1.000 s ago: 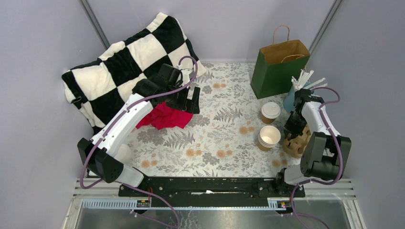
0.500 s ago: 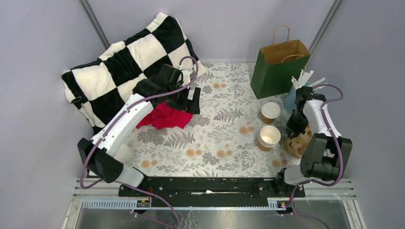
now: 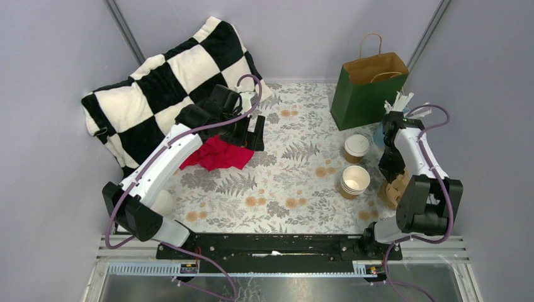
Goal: Pack the takeout coffee
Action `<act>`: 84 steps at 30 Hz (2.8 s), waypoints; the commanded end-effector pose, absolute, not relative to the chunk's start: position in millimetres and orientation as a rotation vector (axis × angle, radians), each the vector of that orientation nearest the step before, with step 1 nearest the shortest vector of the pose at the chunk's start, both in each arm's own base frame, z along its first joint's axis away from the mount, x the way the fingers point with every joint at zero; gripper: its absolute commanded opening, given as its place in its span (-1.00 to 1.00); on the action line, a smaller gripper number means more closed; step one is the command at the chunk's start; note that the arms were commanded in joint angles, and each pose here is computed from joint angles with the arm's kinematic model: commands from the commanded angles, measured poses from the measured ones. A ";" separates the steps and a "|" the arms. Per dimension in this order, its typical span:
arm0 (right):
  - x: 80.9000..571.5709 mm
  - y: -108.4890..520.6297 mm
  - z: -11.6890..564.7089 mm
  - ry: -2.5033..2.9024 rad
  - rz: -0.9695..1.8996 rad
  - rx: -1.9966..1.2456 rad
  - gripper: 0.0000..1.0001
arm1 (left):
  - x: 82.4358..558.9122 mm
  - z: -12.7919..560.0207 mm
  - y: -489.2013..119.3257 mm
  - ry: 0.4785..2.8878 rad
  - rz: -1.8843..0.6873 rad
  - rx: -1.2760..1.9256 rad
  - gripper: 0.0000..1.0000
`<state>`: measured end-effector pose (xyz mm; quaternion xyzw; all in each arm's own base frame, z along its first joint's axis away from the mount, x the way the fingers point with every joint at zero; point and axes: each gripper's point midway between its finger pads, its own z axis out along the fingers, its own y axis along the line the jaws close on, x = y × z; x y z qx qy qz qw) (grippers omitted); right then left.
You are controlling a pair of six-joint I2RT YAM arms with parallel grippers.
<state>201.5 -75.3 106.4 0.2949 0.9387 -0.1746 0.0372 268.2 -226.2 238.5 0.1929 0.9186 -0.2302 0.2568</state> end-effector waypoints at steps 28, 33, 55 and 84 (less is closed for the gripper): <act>247.7 -61.4 115.5 2.858 -0.233 0.962 -0.68 | 270.6 256.4 -226.4 2.417 -0.624 0.539 0.98; 263.4 -90.8 122.4 2.706 -0.197 0.993 -0.32 | 270.1 256.0 -227.1 2.418 -0.627 0.542 0.98; 222.3 -57.5 115.1 2.727 0.091 1.185 0.28 | 276.5 254.1 -221.7 2.424 -0.588 0.524 0.98; 211.5 -52.7 75.6 2.931 -0.150 0.930 -0.13 | 269.0 257.1 -227.3 2.416 -0.639 0.543 0.98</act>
